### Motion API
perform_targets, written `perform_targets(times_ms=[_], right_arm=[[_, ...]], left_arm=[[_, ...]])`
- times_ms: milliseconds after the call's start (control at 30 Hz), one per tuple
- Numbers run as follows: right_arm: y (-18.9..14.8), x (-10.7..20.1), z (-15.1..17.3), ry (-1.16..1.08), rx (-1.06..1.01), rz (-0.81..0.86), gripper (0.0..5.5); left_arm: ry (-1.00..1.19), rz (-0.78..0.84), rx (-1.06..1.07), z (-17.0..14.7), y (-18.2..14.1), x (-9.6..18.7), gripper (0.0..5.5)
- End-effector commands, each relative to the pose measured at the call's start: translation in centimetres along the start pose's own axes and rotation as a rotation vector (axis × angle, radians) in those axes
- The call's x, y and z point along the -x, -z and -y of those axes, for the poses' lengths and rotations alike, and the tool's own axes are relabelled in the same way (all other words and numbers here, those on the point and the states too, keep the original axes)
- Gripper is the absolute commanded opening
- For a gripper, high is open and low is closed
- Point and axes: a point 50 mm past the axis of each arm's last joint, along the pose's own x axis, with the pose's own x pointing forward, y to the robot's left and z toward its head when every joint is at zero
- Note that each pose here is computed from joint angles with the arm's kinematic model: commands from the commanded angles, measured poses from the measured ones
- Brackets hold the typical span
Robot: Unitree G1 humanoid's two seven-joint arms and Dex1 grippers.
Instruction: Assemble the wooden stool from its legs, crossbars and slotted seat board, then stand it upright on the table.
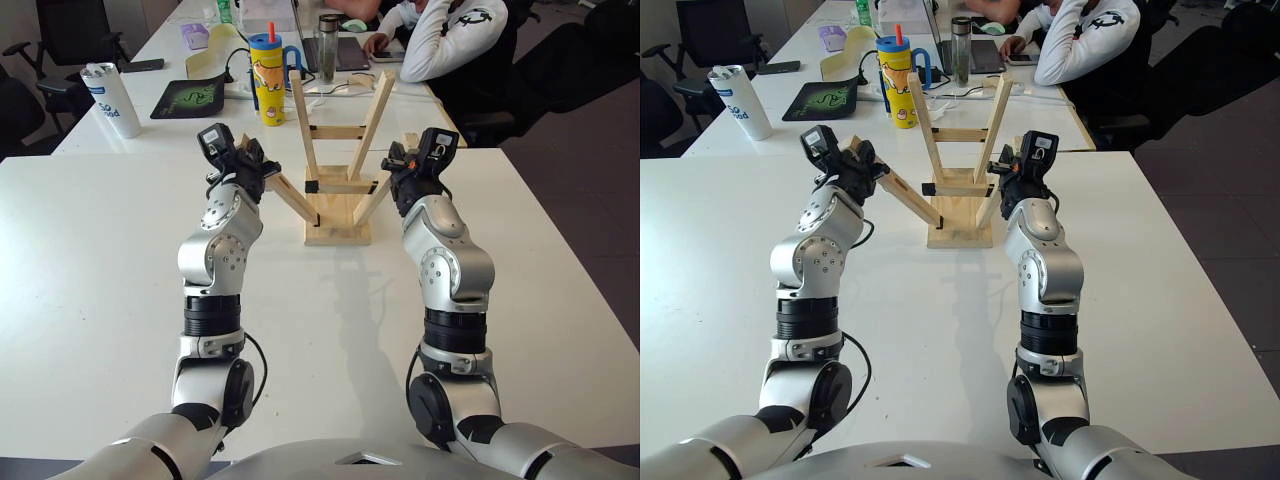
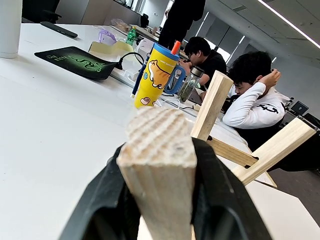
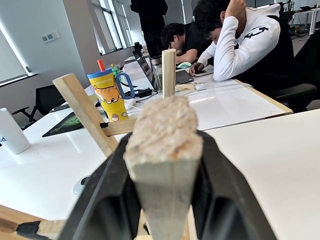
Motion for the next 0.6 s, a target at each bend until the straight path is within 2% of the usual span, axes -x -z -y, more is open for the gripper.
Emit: perform_targets(times_ms=[33,200,433,600], right_arm=[[1.7,0.2,0.4,0.019,-0.005,-0.081,1.04],[1.9,0.2,0.0,-0.001,-0.027,-0.094,1.04],[2.7,0.3,-0.5,-0.038,-0.196,-0.165,1.05],[2.3,0.3,-1.1,-0.079,-0.231,-0.146,1.05]], left_arm=[[-0.094,-0.144,-0.144,-1.1,2.8,0.0,1.03],[-0.050,-0.134,-0.170,-0.3,2.8,0.1,1.03],[0.047,-0.164,-0.261,1.0,3.8,0.6,1.03],[0.096,-0.213,-0.323,1.5,4.8,0.8,1.03]])
